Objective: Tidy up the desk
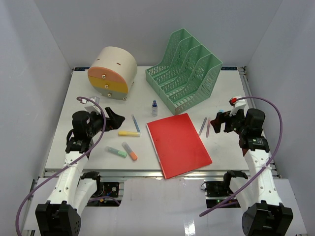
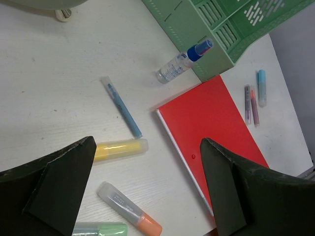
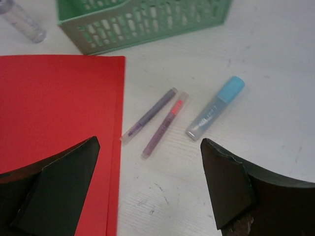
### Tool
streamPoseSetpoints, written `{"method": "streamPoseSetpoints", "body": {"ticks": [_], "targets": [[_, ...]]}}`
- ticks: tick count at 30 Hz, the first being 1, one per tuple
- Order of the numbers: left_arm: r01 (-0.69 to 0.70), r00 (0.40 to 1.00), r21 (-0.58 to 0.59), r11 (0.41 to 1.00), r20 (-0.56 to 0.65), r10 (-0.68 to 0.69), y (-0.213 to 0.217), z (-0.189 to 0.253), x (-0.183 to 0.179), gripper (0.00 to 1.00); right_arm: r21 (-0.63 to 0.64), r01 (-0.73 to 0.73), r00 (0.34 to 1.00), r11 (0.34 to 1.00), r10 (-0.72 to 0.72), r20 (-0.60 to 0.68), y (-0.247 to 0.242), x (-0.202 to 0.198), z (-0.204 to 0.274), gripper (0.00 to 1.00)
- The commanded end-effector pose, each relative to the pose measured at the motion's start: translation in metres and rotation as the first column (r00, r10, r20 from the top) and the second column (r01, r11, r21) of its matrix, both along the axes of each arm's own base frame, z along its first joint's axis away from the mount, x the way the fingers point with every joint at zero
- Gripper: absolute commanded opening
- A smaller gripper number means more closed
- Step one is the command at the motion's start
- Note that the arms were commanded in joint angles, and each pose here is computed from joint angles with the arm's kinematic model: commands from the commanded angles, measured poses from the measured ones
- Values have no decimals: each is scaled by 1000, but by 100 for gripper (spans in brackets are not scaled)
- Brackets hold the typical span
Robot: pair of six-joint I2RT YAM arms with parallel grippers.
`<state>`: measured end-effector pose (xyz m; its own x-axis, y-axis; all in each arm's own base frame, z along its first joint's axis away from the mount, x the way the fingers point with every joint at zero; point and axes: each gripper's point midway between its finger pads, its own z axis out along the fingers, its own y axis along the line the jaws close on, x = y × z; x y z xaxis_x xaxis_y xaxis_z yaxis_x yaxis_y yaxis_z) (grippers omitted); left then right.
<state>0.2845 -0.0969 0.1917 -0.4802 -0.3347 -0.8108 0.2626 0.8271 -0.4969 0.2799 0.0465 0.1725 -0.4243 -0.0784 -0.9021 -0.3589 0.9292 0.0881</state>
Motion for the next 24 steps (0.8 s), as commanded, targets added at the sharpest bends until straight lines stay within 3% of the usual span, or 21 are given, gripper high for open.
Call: {"method": "streamPoseSetpoints", "body": {"ticks": [1,7,13,15,24], "targets": [[-57,998,19,998,-30,58,11,-1,5,98,-14,-382,919,924,382,103,48,-25,5,90],[-161,983,8,987,-90,161,37,11,29,98,25,-628,778,778,626,60,73,-46,9,90],[-157,983,-103,982,-117,144,56,50,63,94,63,-714,699,697,705,117,85,-56,5,98],[-172,980,-130,977,-121,157,67,56,74,93,50,-750,657,660,735,167,91,-66,10,91],[-128,989,-240,962,-101,107,76,84,137,88,-11,-761,632,649,744,218,92,-76,15,90]]}}
